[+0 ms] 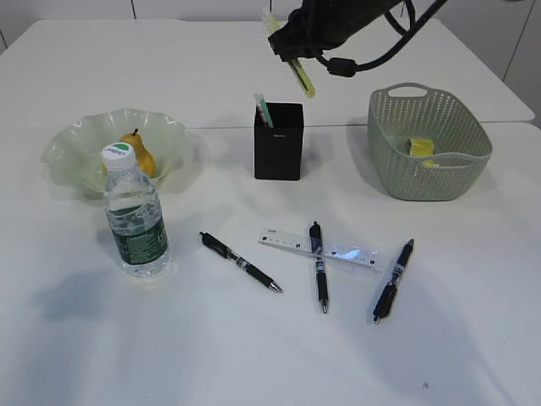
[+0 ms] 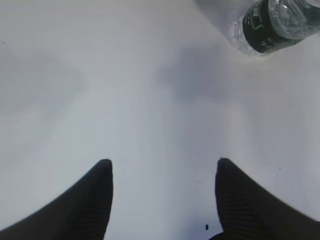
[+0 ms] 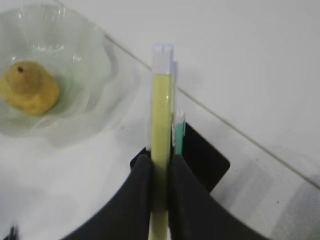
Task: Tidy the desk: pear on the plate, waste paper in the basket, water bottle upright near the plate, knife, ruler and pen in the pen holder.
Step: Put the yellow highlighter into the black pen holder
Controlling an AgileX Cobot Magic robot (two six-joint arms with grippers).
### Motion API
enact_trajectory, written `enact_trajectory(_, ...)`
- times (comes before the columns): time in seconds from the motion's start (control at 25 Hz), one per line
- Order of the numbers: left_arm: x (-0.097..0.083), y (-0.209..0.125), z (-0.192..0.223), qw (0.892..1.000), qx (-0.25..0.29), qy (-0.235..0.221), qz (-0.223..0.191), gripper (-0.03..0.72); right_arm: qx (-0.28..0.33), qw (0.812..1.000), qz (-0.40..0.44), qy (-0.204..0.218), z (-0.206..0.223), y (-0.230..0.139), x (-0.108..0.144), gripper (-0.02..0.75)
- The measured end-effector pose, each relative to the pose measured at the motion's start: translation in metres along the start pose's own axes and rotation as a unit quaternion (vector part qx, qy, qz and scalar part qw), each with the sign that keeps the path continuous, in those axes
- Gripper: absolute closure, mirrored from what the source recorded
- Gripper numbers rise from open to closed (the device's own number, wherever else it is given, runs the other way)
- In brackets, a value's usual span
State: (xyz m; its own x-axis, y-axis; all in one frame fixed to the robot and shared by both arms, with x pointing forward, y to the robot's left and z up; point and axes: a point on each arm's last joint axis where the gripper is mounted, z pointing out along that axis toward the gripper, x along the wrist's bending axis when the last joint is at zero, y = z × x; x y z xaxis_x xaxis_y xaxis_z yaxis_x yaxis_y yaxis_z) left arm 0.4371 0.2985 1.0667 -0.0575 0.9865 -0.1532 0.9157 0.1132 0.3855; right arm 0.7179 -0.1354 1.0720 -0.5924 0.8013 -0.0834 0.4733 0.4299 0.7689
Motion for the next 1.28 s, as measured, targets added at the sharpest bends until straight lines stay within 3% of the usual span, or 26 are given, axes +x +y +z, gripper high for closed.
enact_trajectory(0.36,0.000,0.000,0.000,1.000,0.000,0.000,0.000,0.232,-0.095,0.992,0.077,-0.031,0.047,-0.009,-0.011,0.694)
enact_trajectory(0.84,0.000,0.000,0.000,1.000,0.001,0.000,0.000,0.232,-0.083,0.989,0.113,-0.040,0.101,-0.047,-0.014,0.694)
enact_trajectory(1.28,0.000,0.000,0.000,1.000,0.002,0.000,0.000,0.232,-0.077,0.987,0.137,-0.040,0.119,-0.063,-0.014,0.692)
